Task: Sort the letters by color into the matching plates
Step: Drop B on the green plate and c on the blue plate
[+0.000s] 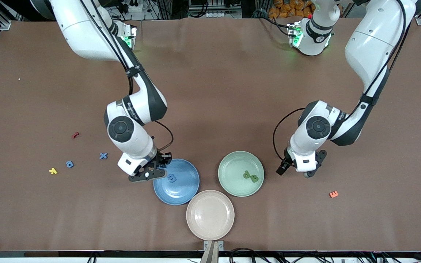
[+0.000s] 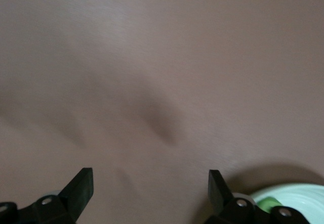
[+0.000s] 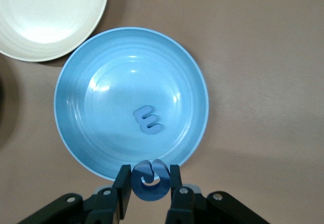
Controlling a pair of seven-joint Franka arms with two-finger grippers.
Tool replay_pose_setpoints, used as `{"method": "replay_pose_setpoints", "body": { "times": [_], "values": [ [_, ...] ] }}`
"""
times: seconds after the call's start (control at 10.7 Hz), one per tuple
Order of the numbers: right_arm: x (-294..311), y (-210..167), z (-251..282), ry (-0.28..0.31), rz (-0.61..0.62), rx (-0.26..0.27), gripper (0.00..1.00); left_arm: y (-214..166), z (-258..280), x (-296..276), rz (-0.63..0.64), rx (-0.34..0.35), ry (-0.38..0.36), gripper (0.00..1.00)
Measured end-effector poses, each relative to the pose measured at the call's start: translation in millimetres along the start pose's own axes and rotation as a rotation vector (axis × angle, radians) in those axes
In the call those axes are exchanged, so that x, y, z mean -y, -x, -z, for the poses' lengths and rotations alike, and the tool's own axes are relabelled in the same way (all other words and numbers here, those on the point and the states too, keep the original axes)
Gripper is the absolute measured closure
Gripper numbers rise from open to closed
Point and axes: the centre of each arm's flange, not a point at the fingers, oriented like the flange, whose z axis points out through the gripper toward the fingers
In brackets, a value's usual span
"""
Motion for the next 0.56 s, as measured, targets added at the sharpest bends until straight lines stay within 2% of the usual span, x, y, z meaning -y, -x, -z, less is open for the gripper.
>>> {"method": "replay_pose_setpoints", "body": {
  "times": [0.19,0.38,0.56],
  "values": [
    [14,1,-14,-0.005,0.019,-0.02,0.65,0,-9,20,-0.048,0.006,-0.045,0.0],
    [22,2,-28,-0.011,0.028,-0.046,0.65,0,-21,45,-0.167,0.024,-0.092,0.0],
    [25,2,-37,-0.01,0.03,-0.05,0.63,-2,-24,69,-0.318,0.037,-0.126,0.0]
  ]
}}
